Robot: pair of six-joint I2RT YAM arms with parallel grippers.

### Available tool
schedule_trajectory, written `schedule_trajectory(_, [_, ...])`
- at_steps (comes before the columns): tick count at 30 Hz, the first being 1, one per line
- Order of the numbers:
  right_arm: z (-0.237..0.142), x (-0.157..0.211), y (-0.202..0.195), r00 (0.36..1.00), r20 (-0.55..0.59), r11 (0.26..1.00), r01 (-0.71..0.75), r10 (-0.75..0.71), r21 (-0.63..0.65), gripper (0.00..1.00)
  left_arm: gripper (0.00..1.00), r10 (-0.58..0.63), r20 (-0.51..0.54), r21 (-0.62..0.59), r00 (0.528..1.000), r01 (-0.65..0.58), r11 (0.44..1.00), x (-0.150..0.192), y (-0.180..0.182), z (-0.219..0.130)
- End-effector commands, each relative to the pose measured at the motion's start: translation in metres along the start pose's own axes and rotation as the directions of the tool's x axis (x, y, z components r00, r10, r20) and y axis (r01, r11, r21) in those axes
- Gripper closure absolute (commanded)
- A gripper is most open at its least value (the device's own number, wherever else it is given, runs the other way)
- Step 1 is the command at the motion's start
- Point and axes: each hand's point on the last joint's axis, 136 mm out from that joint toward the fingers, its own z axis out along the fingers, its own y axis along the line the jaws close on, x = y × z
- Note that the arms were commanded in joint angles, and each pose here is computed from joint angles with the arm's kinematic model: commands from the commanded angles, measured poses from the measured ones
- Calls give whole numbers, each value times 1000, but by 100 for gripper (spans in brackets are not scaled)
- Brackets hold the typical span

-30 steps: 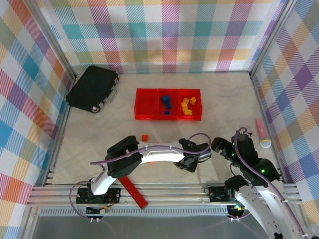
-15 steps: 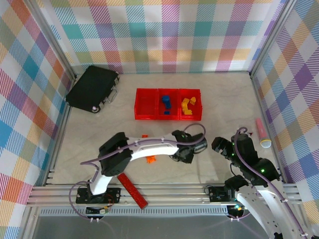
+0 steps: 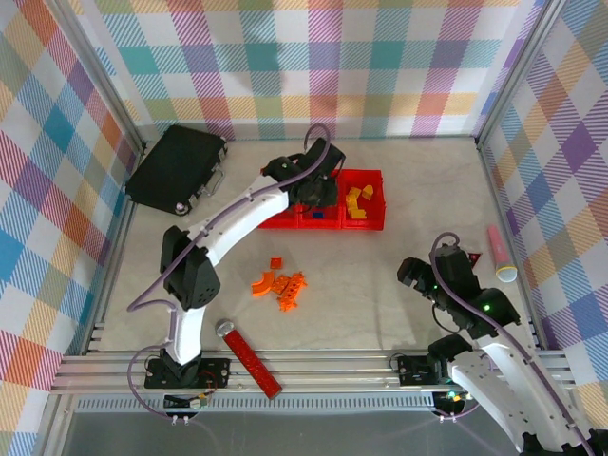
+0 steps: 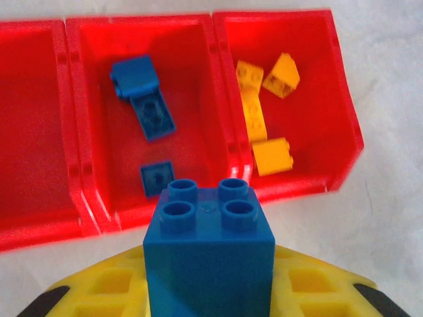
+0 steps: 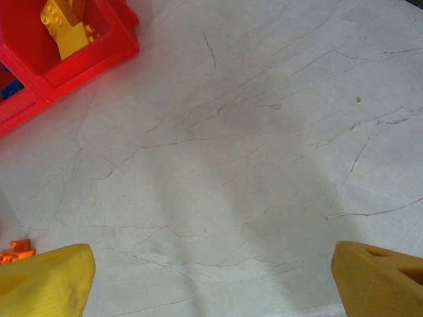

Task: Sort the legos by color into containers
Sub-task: Place the lego in the container.

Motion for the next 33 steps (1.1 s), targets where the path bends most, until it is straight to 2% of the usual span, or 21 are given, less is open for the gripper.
schedule_trajectory(1, [2, -3, 5, 1000, 5, 1000, 19, -19, -15, 7, 82, 35, -35, -32, 999, -36, 999, -7, 13, 32])
schedule_trajectory(7, [4, 0, 6, 1000, -15, 1000, 24, -24, -17, 7, 82, 10, -34, -16, 999, -11, 1000, -28, 21, 79])
schedule_trajectory(13, [6, 7, 4, 999, -39, 1000, 17, -18, -22, 7, 76, 27, -25, -51, 999, -29, 998, -31, 32, 108])
schedule_trajectory(17, [7, 10, 3, 999, -49, 1000, 12, -13, -22, 7, 66, 26, -22, -64, 999, -27, 998, -30, 35, 118])
schedule_trajectory(20, [7, 11, 3, 999, -51, 1000, 6, -7, -22, 7, 54, 15, -23, -66, 1000, -17, 998, -28, 36, 121])
schedule_trajectory(23, [6, 10, 3, 999, -48, 1000, 1, -2, -26, 7, 41, 9, -3, -29, 1000, -10, 1000, -31, 30, 118])
schedule_trajectory(26, [4, 9, 3, 999, -44, 1000, 1, -2, -26, 7, 34, 11, 27, -9, 1000, -11, 1000, -38, 27, 108])
schedule_trajectory(28, [4, 9, 3, 999, -42, 1000, 1, -2, -25, 7, 33, 20, 44, 3, 999, -20, 1000, -44, 24, 99])
schedule_trajectory(33, [-2, 5, 7, 999, -35, 999, 5, -6, -39, 7, 25, 65, 130, 69, 989, -75, 995, -70, 10, 47])
